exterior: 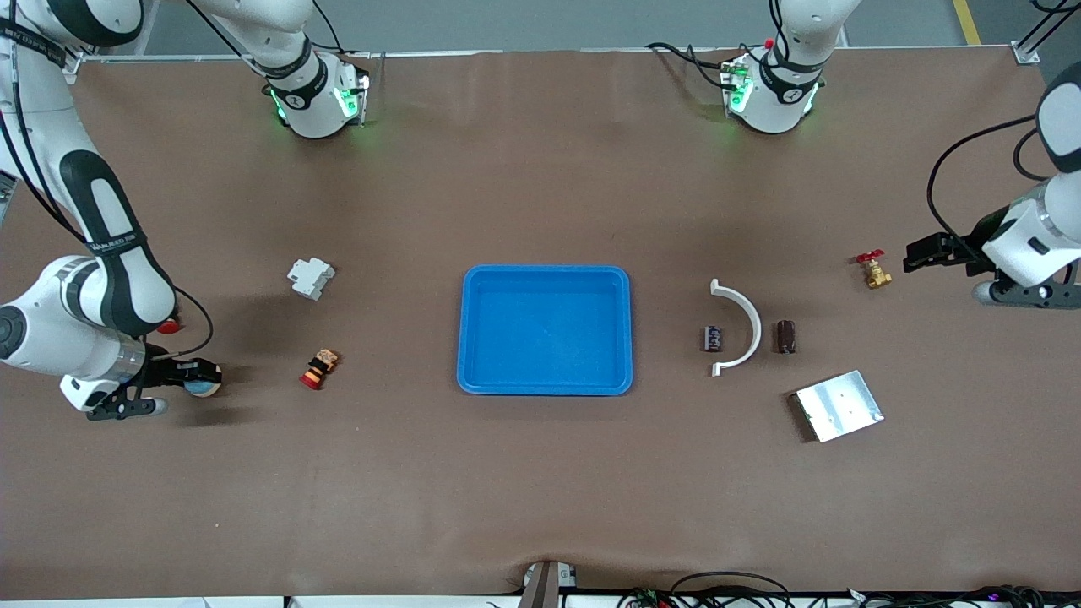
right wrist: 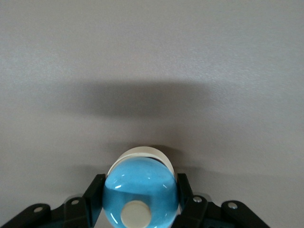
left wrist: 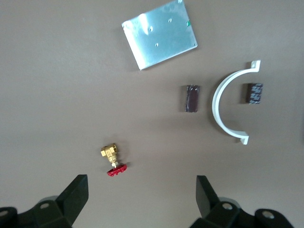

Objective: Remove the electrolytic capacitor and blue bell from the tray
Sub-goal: 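Release the capacitor beside the clip and retract the left gripper, then lower the bell beside the red button and open the right gripper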

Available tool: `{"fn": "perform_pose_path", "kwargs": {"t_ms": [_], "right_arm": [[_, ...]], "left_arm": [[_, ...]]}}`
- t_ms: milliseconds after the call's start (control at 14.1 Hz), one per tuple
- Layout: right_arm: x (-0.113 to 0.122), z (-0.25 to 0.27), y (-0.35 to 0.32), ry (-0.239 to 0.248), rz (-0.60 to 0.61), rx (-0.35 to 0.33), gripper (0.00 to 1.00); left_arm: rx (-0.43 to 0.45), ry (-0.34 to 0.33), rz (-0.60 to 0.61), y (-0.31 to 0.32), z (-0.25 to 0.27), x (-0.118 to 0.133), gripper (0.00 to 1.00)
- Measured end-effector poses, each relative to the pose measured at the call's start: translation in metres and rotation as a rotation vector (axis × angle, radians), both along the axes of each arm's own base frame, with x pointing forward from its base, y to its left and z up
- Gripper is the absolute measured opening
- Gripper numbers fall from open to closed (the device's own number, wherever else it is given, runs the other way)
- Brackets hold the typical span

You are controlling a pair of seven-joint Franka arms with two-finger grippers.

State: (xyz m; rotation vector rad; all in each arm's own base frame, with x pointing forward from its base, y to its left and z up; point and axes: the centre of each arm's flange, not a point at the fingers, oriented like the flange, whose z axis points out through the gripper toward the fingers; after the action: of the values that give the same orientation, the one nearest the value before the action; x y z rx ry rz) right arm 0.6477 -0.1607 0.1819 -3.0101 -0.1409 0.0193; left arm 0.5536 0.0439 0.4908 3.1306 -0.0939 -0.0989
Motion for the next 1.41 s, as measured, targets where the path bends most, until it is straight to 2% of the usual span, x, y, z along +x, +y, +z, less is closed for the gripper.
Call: {"fn": "perform_pose_path", "kwargs": {"t_ms": [353,636,777,990,1272,1414], "right_arm": [[0.014,-0.004,0.008,-0.015,0.018,0.007,0.65],[0.019,-0.006,0.016,-0.019,0.03,0.009,0.65],[0.02,-0.006,0.018,-0.02,0.033,0.009,0.65],[0.021,-0.006,0.018,-0.019,0.033,0.009,0.65],[0.024,-0.006,0.025,-0.021,0.034,0.01,0.66],[0.024,-0.007,0.026,-0.018,0.03,0.011,0.78]], "left_arm": [[0.06,-0.098,0.011,-0.013,0.044,-0.013,1.0],[0.124,-0.193,-0.001,-0.034,0.092,-0.024,1.0],[0.129,-0.24,0.0,-0.038,0.121,-0.024,1.0],[0.106,-0.248,-0.001,-0.04,0.156,-0.024,1.0],[0.083,-0.2,-0.001,-0.04,0.154,-0.025,1.0],[0.079,-0.188,-0.006,-0.042,0.152,-0.025,1.0]]}}
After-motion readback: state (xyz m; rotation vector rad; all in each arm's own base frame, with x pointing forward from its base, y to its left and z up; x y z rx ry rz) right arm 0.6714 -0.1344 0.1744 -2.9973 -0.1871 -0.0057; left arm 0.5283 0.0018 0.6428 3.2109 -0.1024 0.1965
